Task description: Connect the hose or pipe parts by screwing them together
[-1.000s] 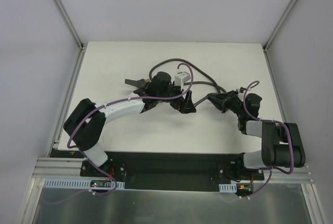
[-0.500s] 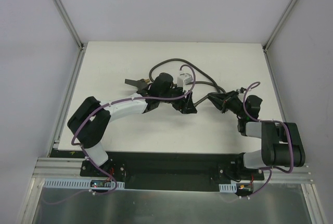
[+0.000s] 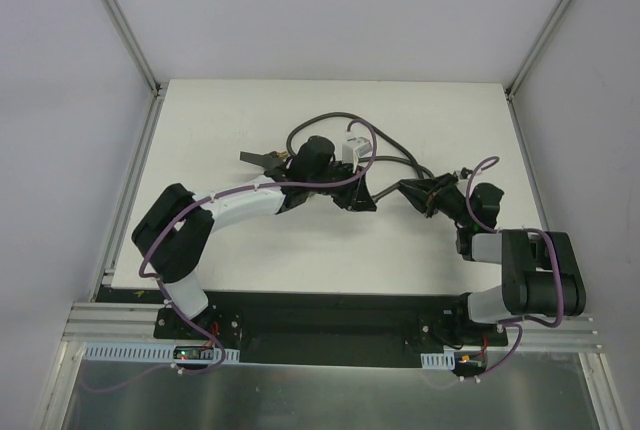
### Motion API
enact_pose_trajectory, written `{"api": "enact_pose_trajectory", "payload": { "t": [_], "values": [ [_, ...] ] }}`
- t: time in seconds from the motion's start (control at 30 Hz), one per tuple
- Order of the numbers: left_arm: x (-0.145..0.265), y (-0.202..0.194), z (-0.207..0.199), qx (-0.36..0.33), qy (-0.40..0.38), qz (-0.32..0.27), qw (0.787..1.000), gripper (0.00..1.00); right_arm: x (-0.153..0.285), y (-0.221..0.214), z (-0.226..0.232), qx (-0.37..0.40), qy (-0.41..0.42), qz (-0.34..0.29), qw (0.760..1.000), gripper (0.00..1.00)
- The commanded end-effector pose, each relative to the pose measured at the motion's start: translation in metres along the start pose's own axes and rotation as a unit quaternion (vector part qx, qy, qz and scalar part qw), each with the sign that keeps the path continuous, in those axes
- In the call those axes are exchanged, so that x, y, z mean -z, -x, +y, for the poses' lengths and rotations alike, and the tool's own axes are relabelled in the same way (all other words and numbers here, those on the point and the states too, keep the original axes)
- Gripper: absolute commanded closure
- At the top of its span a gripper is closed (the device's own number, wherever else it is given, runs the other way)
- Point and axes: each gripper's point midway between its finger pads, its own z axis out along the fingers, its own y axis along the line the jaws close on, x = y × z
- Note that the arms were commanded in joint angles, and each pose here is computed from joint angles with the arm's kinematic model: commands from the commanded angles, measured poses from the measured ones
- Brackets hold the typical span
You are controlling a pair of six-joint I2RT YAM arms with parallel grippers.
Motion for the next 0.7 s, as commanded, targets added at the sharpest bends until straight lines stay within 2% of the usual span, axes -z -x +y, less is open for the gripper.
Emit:
{"api": "enact_pose_trajectory", "payload": {
  "t": [0.0, 0.1, 0.2, 0.23, 0.27, 0.3, 0.4, 0.43, 0.47, 0.53, 0.57, 0.6, 0.67],
  "values": [
    [0.006, 0.016, -0.015, 0.0, -0.009, 0.001, 1.0, 1.0, 0.003, -0.01, 0.015, 0.081, 0.031, 0.033, 0.996, 0.63],
    [0.021, 0.015, -0.015, 0.017, -0.01, 0.018, 1.0, 1.0, 0.006, -0.018, 0.014, 0.137, 0.023, 0.061, 0.988, 0.46],
    [0.038, 0.02, -0.018, 0.025, -0.023, 0.029, 0.999, 1.0, 0.01, -0.024, 0.007, 0.224, -0.007, 0.085, 0.971, 0.38],
    [0.045, 0.012, -0.016, 0.04, -0.018, 0.05, 0.998, 1.0, 0.009, -0.024, 0.013, 0.26, -0.013, 0.087, 0.962, 0.37],
    [0.051, 0.012, -0.02, 0.04, -0.024, 0.056, 0.997, 1.0, 0.014, -0.03, -0.002, 0.245, -0.061, 0.1, 0.962, 0.34],
    [0.056, 0.015, -0.022, 0.026, -0.023, 0.063, 0.997, 1.0, 0.019, -0.031, 0.001, 0.35, -0.062, 0.102, 0.929, 0.32],
    [0.07, 0.007, -0.031, 0.021, -0.026, 0.093, 0.995, 1.0, 0.025, -0.04, 0.017, 0.475, -0.103, 0.086, 0.869, 0.26],
    [0.074, 0.004, -0.036, 0.022, -0.034, 0.099, 0.994, 1.0, 0.025, -0.041, 0.021, 0.526, -0.098, 0.079, 0.841, 0.25],
    [0.076, 0.003, -0.038, 0.021, -0.039, 0.101, 0.994, 1.0, 0.027, -0.044, 0.036, 0.567, -0.062, 0.056, 0.819, 0.25],
    [0.081, 0.002, -0.044, 0.024, -0.056, 0.105, 0.993, 1.0, 0.028, -0.052, 0.047, 0.612, -0.005, 0.031, 0.79, 0.26],
    [0.083, 0.001, -0.046, 0.025, -0.059, 0.109, 0.992, 1.0, 0.032, -0.062, 0.083, 0.663, 0.072, -0.01, 0.745, 0.25],
    [0.084, 0.0, -0.048, 0.027, -0.066, 0.113, 0.991, 1.0, 0.034, -0.067, 0.068, 0.676, 0.088, -0.008, 0.732, 0.25],
    [0.086, -0.002, -0.052, 0.029, -0.074, 0.12, 0.99, 1.0, 0.037, -0.08, 0.083, 0.737, 0.141, -0.025, 0.661, 0.25]
  ]
}}
